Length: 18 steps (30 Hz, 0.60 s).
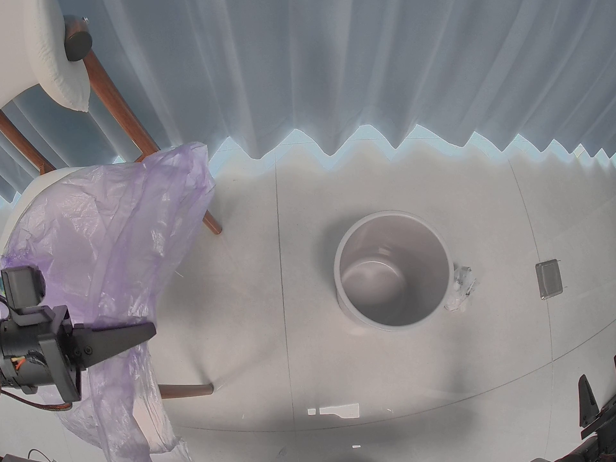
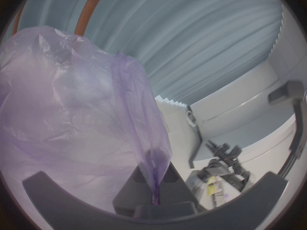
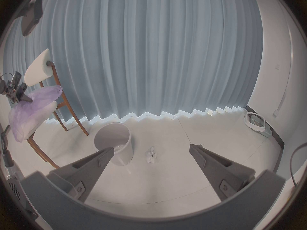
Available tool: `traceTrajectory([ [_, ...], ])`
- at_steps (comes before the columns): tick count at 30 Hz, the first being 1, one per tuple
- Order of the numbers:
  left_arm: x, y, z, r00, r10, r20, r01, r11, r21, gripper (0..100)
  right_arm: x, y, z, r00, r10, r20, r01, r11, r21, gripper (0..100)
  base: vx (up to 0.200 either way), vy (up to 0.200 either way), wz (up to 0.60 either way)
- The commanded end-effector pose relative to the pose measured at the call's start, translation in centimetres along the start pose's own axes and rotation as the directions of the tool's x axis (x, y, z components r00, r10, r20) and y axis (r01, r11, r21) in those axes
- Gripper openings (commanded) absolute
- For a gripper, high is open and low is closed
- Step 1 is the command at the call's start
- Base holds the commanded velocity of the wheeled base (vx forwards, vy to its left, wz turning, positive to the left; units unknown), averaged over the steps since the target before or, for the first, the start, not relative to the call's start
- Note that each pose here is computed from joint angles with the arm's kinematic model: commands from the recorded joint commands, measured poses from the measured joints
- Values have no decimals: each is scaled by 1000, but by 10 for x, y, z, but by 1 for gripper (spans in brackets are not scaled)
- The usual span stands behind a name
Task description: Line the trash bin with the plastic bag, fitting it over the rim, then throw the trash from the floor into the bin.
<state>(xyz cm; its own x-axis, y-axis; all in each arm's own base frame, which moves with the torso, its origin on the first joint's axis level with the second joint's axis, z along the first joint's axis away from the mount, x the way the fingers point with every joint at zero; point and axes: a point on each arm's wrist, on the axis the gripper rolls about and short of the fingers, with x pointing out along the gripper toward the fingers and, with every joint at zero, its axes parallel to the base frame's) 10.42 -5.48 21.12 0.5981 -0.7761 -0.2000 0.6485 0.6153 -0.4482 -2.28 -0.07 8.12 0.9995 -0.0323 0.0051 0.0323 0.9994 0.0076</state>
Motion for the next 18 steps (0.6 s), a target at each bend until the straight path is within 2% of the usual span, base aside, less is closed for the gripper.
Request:
traceTrajectory([
  [1,3,-3,7,996,-91,18,91,994,-52,0,0,0,-5,1000,0,-1,0,1000,0,100,0,0,0],
  [6,13,1,13,994,-103,44,105,993,-49,0,0,0,-5,1000,0,-1,0,1000,0,100,0,0,0],
  [11,28,4,24,986,-146,83,147,989,-9,0,0,0,-5,1000,0,-1,0,1000,-1,100,0,0,0],
  [18,44,6,32,968,-247,43,247,969,4,0,0,0,-5,1000,0,-1,0,1000,-1,100,0,0,0],
])
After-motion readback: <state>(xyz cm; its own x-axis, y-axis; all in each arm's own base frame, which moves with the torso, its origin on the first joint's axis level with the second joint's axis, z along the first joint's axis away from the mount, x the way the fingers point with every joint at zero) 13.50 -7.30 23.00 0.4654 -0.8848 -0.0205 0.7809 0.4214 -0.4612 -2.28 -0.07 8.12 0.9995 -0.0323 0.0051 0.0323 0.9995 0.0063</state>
